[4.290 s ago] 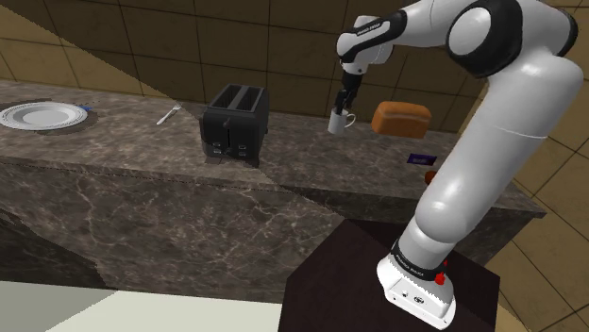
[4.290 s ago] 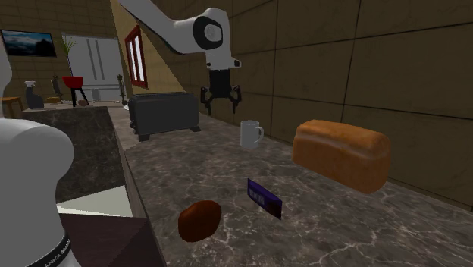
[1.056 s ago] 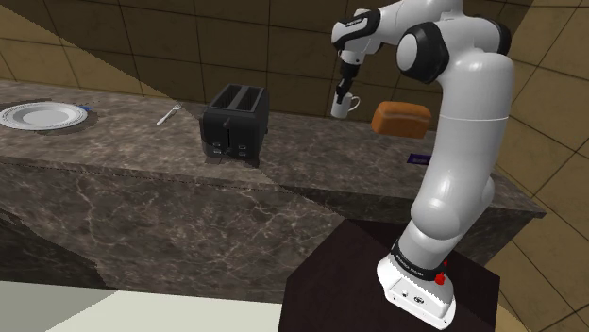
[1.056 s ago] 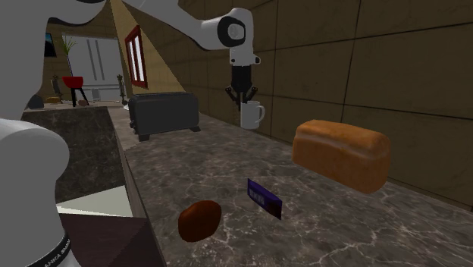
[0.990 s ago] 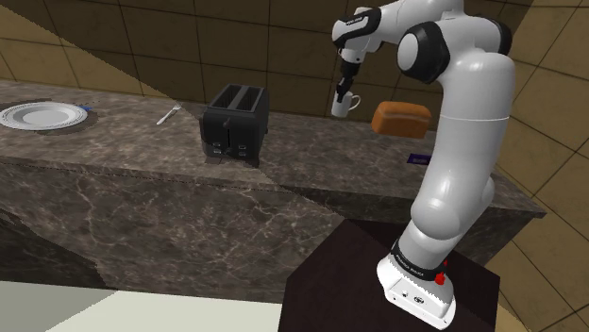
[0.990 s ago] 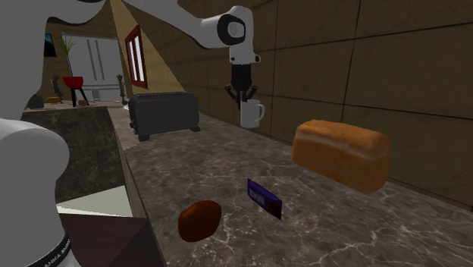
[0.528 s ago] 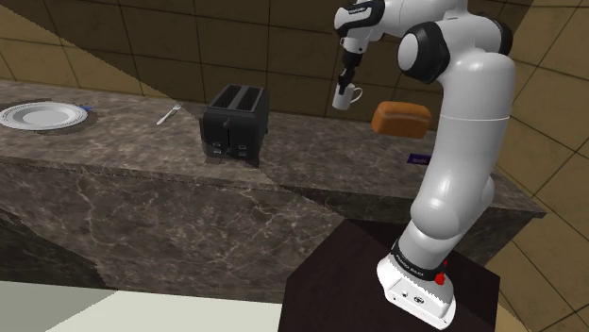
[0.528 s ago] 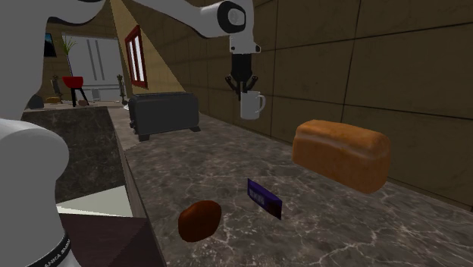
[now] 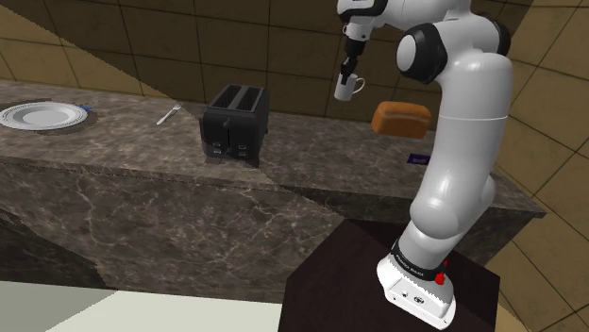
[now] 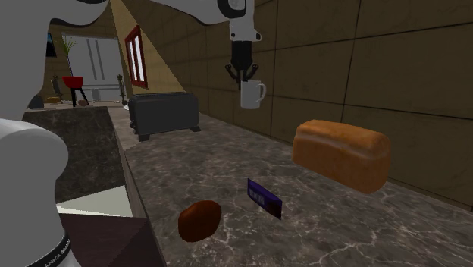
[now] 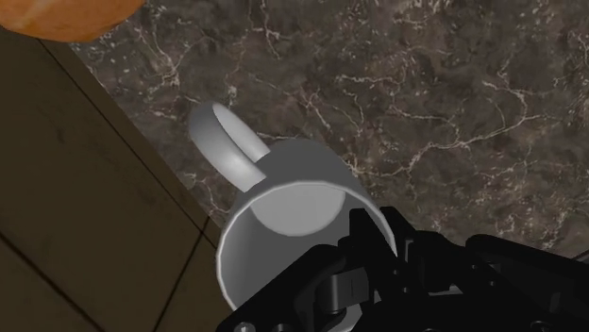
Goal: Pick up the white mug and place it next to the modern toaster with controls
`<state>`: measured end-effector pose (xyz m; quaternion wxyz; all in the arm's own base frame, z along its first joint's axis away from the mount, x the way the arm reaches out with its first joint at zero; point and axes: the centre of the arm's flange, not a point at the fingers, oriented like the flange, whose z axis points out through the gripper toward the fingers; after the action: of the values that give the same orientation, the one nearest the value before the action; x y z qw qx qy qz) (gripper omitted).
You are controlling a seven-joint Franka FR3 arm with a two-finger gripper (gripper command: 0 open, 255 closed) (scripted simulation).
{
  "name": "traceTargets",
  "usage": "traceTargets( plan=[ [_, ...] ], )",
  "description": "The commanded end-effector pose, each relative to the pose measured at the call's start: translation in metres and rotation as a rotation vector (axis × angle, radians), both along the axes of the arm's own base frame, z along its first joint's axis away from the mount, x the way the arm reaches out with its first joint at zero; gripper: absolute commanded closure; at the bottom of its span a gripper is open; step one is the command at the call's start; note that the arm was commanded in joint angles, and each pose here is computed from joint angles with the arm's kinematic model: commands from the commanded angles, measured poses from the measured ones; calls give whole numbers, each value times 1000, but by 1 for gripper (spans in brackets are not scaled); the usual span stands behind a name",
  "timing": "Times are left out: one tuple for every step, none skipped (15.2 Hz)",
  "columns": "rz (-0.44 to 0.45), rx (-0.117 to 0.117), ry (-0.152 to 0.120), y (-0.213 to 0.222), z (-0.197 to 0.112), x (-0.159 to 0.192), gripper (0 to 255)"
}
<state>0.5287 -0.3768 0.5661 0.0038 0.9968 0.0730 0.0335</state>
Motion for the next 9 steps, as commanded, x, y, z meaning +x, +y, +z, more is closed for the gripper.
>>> traceTargets(
  plan=[
    [0, 0, 0, 0, 10, 0, 255],
    [0, 0, 0, 0, 15, 0, 255],
    [0, 0, 0, 0, 21, 0, 255],
    [0, 0, 0, 0, 26, 0, 255],
    [0, 0, 0, 0, 31, 0, 255],
    [0, 0, 0, 0, 36, 0, 255],
    [0, 0, 0, 0, 42, 0, 255],
    [0, 0, 0, 0, 47, 0, 255],
    [0, 0, 0, 0, 52, 0, 255]
  ],
)
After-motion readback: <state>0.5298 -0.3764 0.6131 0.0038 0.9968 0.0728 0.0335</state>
